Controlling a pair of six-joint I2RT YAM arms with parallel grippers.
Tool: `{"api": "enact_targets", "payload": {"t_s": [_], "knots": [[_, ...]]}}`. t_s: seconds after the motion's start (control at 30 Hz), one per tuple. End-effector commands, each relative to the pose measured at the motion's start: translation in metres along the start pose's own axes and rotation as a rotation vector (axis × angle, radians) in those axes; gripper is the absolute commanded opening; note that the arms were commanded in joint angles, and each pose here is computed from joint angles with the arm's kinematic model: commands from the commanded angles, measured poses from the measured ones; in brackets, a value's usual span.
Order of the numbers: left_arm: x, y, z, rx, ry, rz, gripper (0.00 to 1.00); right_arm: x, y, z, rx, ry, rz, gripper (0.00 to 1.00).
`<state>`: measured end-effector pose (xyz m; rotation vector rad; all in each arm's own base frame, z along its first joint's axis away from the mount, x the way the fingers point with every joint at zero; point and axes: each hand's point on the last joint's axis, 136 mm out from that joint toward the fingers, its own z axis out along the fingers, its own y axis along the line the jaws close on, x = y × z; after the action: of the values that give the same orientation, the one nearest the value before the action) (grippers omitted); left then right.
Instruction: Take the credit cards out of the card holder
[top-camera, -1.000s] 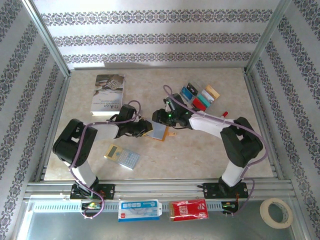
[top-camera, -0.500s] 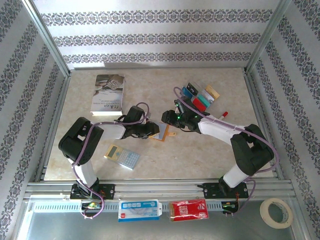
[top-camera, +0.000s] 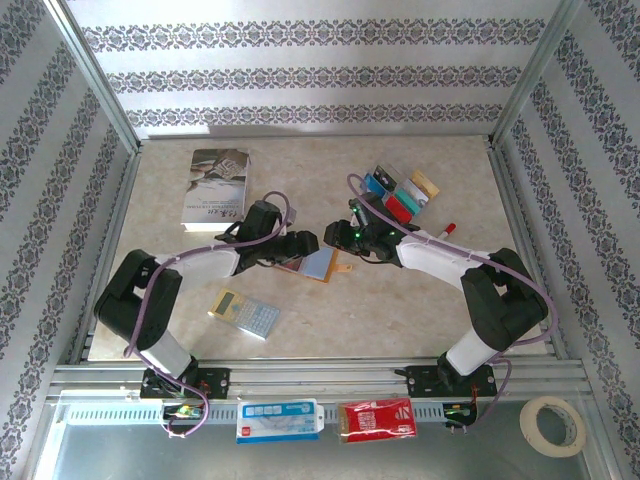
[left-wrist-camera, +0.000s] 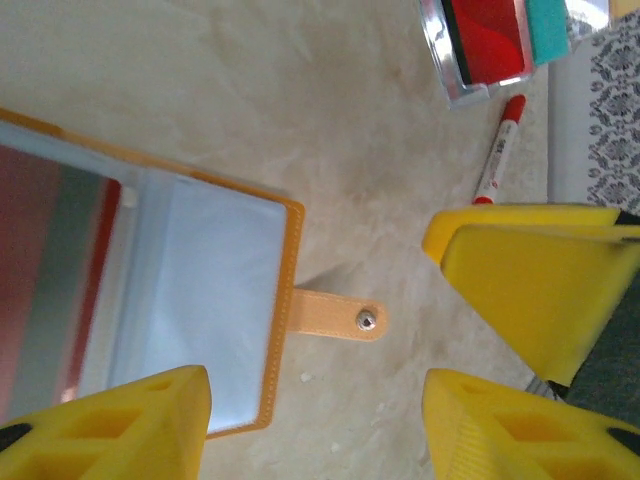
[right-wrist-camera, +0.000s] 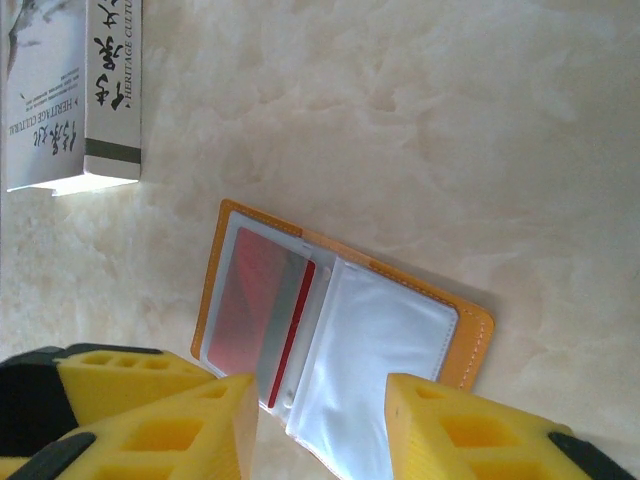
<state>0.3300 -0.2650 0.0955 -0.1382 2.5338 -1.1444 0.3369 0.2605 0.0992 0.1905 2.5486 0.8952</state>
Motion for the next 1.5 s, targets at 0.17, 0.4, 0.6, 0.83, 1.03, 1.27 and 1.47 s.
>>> {"api": "enact_targets", "payload": {"t_s": [0.17, 0.4, 0.6, 0.83, 1.03, 1.27, 1.47], "knots": [[-0.025, 0.063, -0.024, -0.188, -0.069, -0.058, 0.51, 0.024, 0.011, 0.02, 0.009, 0.062, -0.042, 0.37], [-0.021, 0.076, -0.006, -0.223, -0.004, -0.069, 0.39, 0.045, -0.002, 0.049, 0.075, 0.139, -0.032, 0.36], [-0.008, 0.082, 0.007, -0.257, 0.057, -0.059, 0.36, 0.049, -0.017, 0.06, 0.134, 0.178, -0.054, 0.36], [0.029, 0.104, 0.0, -0.3, 0.103, -0.127, 0.34, 0.062, -0.035, 0.065, 0.182, 0.233, -0.076, 0.36], [0.053, 0.109, -0.016, -0.309, 0.081, -0.18, 0.34, 0.068, -0.035, 0.05, 0.177, 0.254, -0.094, 0.36], [0.022, 0.07, -0.033, -0.24, -0.005, -0.109, 0.35, 0.048, 0.0, 0.034, 0.057, 0.172, -0.133, 0.35], [0.003, 0.057, -0.04, -0.218, -0.084, -0.097, 0.35, 0.038, 0.031, 0.036, -0.064, 0.14, -0.122, 0.33]]}}
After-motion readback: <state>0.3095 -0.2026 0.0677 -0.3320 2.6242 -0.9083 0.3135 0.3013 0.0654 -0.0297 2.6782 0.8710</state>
